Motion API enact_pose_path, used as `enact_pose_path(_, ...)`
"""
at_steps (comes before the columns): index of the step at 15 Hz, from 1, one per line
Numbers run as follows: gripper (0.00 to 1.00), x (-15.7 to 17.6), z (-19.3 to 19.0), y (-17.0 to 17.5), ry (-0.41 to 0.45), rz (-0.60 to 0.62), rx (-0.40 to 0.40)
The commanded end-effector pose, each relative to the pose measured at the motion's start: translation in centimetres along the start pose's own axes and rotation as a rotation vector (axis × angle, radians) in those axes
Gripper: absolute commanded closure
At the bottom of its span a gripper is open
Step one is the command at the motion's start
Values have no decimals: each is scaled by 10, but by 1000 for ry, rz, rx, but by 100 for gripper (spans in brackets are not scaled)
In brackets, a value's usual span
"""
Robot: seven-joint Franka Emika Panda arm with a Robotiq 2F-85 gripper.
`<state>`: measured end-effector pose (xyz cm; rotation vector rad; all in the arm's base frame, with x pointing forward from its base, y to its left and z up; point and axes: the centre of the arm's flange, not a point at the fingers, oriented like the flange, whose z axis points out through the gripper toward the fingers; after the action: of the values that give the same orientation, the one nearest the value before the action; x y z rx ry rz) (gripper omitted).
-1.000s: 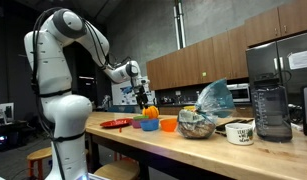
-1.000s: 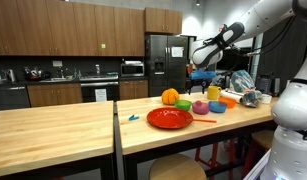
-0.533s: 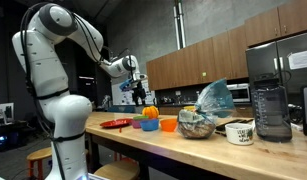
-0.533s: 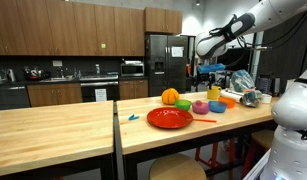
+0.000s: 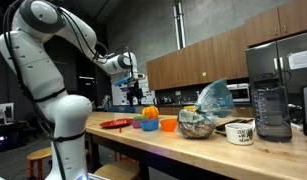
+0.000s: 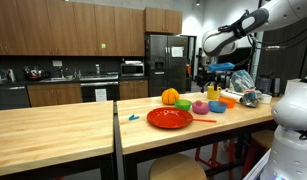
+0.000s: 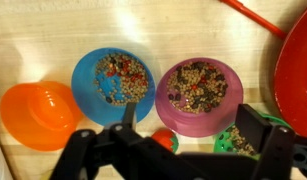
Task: Put the strawberry in the purple bowl
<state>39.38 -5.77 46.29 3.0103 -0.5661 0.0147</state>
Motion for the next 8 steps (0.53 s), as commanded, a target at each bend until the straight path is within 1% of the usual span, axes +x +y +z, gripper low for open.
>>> enact_pose_path(1,0,-29,-8,18,-53,-77,50)
enact_pose_path(5,0,-45,-4,27,-114,-104,46)
enact_pose_path(8,0,-53,0,28,-144,-112,45)
